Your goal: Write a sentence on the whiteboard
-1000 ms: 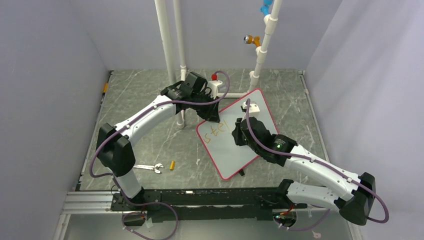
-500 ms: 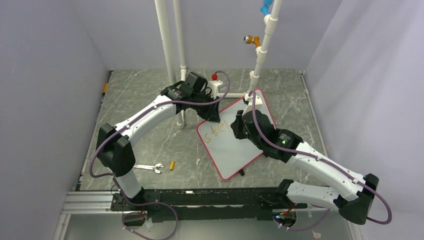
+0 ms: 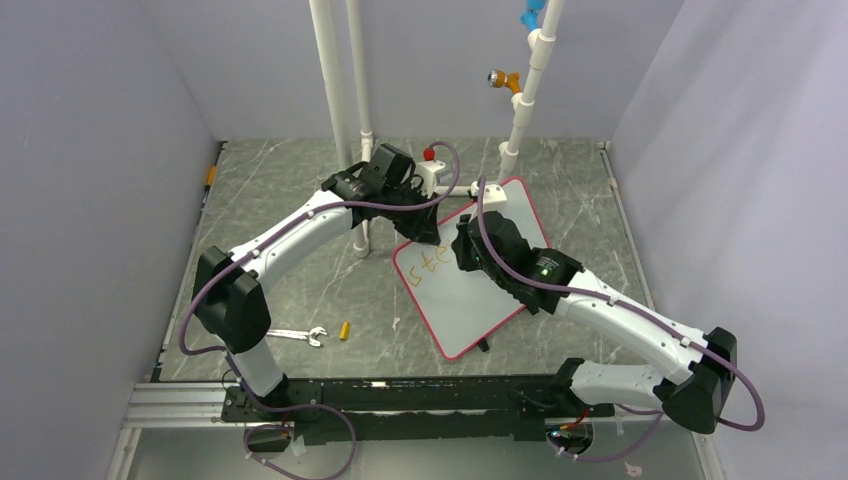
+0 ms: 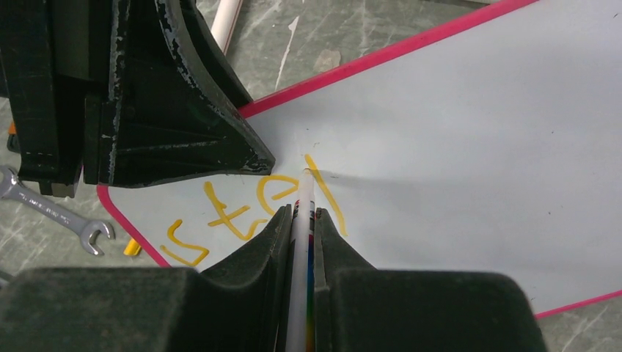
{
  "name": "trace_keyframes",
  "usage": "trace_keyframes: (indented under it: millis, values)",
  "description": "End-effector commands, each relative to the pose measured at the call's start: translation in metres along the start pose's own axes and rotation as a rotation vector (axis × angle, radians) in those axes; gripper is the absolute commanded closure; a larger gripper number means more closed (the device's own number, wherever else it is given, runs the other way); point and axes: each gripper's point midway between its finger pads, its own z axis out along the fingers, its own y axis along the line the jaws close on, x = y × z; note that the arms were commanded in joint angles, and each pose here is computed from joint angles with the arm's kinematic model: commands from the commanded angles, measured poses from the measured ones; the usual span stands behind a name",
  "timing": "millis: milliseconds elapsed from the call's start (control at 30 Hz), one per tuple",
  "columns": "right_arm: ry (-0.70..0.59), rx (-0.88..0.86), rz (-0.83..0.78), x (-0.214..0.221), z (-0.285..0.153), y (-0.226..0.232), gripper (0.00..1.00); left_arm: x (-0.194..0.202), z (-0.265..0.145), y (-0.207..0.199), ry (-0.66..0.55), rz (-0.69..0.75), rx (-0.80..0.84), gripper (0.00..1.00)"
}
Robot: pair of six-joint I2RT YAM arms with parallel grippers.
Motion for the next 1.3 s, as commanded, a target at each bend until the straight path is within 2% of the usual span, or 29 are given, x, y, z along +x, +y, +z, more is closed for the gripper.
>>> trace_keyframes:
  millis: [0,367,800,1267]
  values:
    - [-0.087,0.006,0.024,-0.030,0.001,0.002,1.00,-0.022,-0.016,-0.008,-0.080,0.102,-0.016,1.00]
    - [-0.055,0.060,0.033,-0.021,0.008,-0.019,1.00,-0.022,-0.016,-0.008,-0.081,0.102,-0.015,1.00]
    - [0.011,0.063,0.060,0.012,-0.001,-0.032,1.00,-0.023,-0.017,-0.008,-0.084,0.104,-0.016,1.00]
    - [-0.002,-0.061,0.077,0.002,-0.006,-0.008,1.00,-0.023,-0.019,-0.009,-0.088,0.105,-0.019,1.00]
